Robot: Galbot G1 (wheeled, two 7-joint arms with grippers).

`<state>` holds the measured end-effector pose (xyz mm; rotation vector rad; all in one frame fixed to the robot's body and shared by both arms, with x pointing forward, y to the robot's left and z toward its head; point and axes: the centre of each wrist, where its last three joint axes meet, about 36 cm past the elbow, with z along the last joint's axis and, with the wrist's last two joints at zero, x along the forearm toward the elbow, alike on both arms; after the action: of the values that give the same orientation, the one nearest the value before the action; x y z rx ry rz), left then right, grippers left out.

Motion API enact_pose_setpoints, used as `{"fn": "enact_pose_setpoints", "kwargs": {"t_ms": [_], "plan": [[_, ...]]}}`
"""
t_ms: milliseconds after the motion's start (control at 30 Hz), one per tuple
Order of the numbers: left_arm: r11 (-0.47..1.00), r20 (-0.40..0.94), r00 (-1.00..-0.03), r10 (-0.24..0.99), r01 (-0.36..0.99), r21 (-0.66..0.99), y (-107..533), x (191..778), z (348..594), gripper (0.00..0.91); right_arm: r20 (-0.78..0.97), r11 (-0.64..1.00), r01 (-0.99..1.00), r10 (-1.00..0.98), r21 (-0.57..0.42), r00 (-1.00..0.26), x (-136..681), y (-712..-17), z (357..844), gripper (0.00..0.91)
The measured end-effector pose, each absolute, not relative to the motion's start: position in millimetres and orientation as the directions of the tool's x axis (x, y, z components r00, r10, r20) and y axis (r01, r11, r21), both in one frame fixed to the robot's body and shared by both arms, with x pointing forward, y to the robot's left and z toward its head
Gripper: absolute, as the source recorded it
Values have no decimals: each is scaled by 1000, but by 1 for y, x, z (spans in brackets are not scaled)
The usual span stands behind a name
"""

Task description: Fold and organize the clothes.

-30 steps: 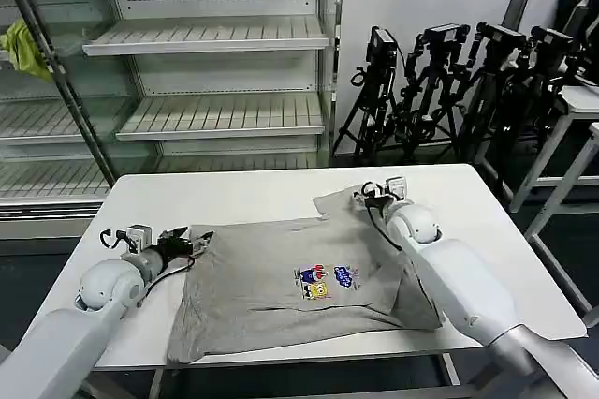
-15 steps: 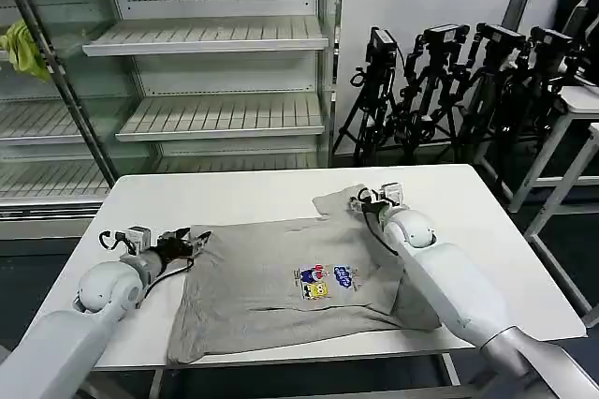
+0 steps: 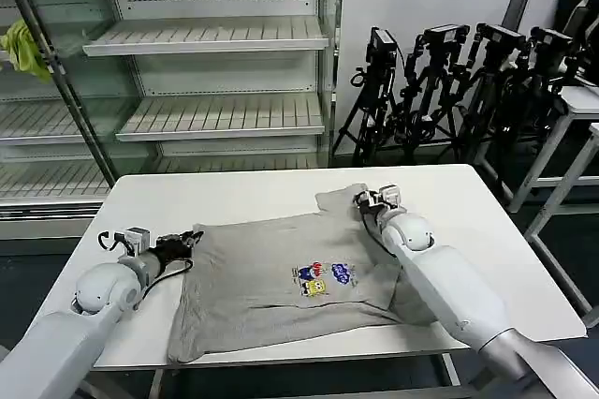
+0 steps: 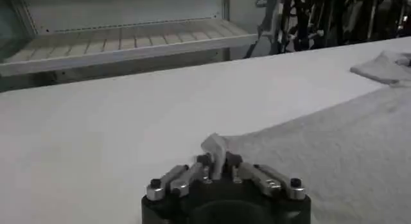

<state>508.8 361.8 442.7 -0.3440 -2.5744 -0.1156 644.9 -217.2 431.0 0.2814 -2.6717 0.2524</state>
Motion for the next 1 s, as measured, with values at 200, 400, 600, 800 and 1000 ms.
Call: {"fn": "enact_pose_setpoints", "kwargs": {"t_ms": [200,400,600,800,1000], "plan": [[963,515,-828,222,268,15,363,507,441,40,432,960,-241,-160,-140,-887,642,-219,428,0],[962,507,-832,225,271,17,362,506,440,40,411,959,-245,-168,-141,-896,640,-219,430,0],[962,491,-840,231,273,14,361,507,443,40,382,961,-245,-180,-129,-907,638,-222,437,0],[962,468,-852,236,273,12,362,505,448,40,340,964,-240,-189,-113,-921,637,-226,452,0],[961,446,-862,239,275,17,364,500,458,40,312,967,-236,-195,-99,-930,630,-231,464,0]]}}
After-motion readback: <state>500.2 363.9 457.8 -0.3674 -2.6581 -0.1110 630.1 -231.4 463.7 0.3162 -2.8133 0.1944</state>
